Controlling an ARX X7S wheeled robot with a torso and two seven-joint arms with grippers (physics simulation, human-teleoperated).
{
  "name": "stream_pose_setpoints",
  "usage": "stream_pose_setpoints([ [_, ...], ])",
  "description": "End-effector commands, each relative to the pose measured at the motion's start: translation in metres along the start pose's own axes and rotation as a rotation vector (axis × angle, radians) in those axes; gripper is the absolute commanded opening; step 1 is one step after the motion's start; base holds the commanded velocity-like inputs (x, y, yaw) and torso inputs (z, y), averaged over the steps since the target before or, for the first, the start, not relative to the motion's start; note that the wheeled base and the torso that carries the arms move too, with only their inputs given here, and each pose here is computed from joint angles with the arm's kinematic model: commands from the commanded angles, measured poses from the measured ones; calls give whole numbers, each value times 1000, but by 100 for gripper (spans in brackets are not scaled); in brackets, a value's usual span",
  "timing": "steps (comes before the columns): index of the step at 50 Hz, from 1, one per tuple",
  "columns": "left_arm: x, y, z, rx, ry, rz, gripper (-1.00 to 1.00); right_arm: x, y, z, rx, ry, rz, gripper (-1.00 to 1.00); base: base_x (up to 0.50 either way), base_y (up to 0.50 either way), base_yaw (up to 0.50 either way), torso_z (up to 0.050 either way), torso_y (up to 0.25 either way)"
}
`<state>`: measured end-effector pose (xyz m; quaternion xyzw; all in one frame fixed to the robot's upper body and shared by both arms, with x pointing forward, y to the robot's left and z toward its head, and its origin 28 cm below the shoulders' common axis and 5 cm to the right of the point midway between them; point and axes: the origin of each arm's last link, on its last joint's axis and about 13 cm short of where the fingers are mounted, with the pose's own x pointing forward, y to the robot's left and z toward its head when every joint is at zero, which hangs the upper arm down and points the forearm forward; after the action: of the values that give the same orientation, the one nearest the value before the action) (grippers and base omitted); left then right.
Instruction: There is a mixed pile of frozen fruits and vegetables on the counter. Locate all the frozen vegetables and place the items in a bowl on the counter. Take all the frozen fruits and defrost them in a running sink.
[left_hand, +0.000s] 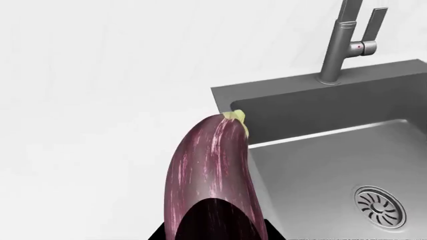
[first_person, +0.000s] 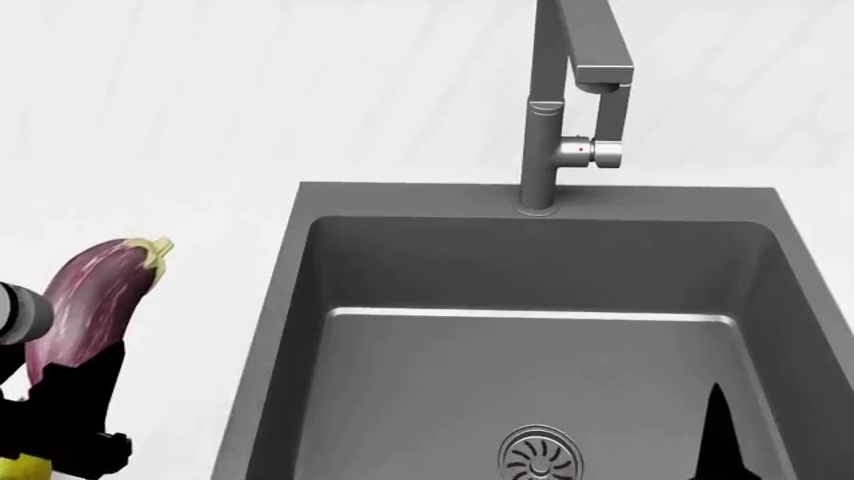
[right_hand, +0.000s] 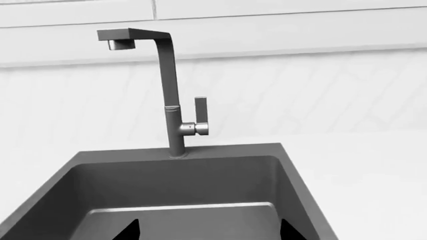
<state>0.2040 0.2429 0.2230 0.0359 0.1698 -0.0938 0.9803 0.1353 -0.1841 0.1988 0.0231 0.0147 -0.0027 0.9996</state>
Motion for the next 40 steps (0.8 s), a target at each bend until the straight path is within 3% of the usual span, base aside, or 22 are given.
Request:
stream_pose_setpoints([
  [1, -1, 0, 1, -72, -55, -37, -100, 2, -2, 0, 18, -26, 2, 100, 0, 0, 0, 0, 0],
  [14, -2, 1, 2, -60, -43, -31, -100, 4, 0, -1, 18, -25, 9, 100, 0, 0, 0, 0, 0],
  [15, 20, 23, 6, 100, -248, 387, -100, 7, -5, -1, -51, -72, -42, 100, 0, 0, 0, 0, 0],
  [16, 14, 15, 3, 56, -186, 259, -100, 4, -1, -2, 19, -23, 9, 100, 0, 0, 0, 0, 0],
  [18, 0, 2, 3, -51, -69, 20, -100, 4, -1, -3, 17, -23, 4, 100, 0, 0, 0, 0, 0],
  [19, -4, 1, 4, -72, -45, -30, -100, 4, -1, -2, 19, -22, -1, 100, 0, 0, 0, 0, 0],
  [40, -6, -3, 3, -41, -32, -33, -100, 0, -1, 4, -17, -27, -14, 100, 0, -444, 0, 0, 0],
])
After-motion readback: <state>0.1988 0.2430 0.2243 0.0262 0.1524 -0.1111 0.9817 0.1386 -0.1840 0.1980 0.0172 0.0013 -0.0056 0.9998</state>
